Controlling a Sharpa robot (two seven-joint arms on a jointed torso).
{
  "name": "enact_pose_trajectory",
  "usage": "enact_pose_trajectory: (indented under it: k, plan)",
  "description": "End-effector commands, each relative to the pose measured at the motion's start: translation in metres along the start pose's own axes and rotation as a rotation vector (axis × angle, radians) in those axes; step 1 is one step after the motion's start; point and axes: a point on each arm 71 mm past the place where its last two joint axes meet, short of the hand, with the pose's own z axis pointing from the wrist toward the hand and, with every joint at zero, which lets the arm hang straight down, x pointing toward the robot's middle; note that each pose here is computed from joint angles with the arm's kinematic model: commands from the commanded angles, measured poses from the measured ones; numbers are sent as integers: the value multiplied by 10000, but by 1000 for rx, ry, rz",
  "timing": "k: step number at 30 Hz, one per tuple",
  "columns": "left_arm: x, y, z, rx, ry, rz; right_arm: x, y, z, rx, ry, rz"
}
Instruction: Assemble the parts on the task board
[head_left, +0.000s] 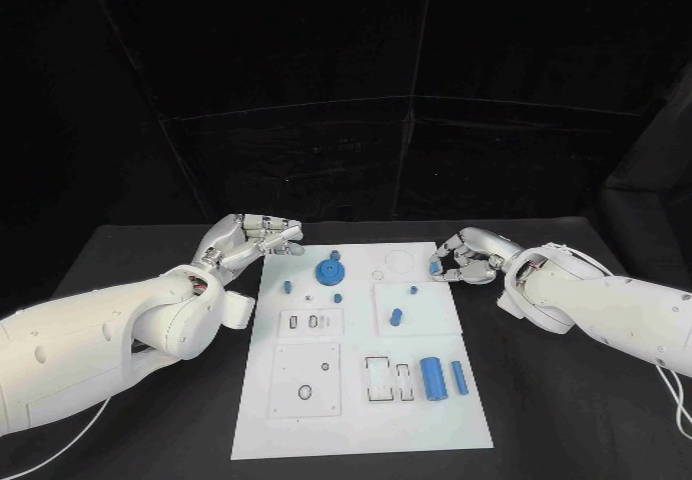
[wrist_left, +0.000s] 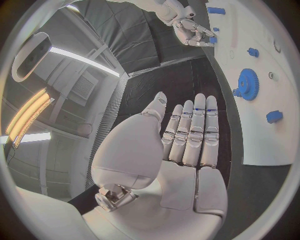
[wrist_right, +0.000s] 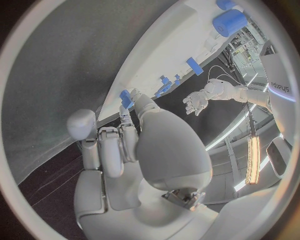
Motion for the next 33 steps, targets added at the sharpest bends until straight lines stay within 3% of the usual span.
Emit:
enact_pose_trajectory:
  k: [1, 20, 27, 33]
  plan:
    - [7, -8, 5, 2, 8, -6, -4, 12, 14, 2, -2, -6]
    - [3, -4, 1, -5, 3, -4, -11, 34, 46, 11, -45, -9]
    - [1, -5, -2, -6, 4, -4, -36, 137, 7, -11, -106, 1]
    - [4, -8, -7, -6, 4, -5, -25, 308, -66, -34, -121, 25]
